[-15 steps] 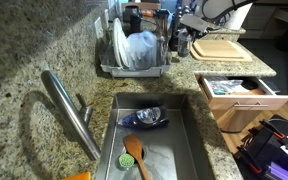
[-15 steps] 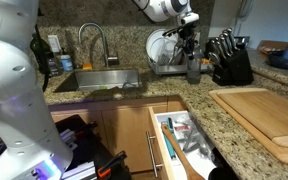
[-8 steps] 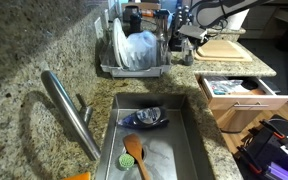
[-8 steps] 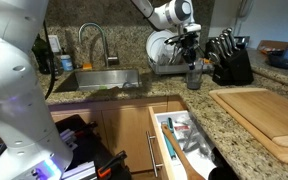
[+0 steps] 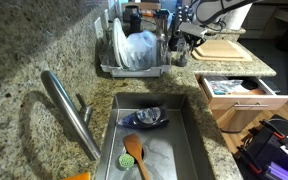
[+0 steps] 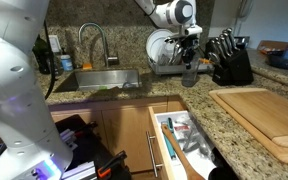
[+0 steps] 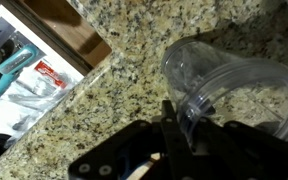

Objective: Remove the jar from the wooden board and put it on the countertop then close the open drawer

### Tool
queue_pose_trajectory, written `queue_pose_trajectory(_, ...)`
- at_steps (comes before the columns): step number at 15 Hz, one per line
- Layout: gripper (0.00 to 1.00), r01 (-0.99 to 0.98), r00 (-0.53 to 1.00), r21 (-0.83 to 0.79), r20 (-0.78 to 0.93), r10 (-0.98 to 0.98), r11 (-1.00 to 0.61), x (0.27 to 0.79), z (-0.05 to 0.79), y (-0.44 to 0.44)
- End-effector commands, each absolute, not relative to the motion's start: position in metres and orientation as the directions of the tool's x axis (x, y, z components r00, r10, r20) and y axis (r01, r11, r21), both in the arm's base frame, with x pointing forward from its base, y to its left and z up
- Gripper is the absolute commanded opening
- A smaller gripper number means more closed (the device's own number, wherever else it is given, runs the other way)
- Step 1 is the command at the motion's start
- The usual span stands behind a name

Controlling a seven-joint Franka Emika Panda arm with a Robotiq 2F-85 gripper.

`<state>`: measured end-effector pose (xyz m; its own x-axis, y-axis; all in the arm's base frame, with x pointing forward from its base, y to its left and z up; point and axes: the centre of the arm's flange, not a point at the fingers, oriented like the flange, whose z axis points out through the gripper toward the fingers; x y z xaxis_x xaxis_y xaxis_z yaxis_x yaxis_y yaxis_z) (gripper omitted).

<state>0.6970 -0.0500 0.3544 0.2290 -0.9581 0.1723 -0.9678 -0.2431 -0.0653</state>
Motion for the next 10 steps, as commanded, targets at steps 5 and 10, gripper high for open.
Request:
queue_pose_trajectory(5,0.41,-0.971,0.218,-0.063,0.181,-0.959,-0.233,0.697,0.358,-0.058)
queue_pose_trajectory(10,0.84,-0.968,0.238,-0.037,0.162,-0.958,-0.247,0.683,0.402,-0.058)
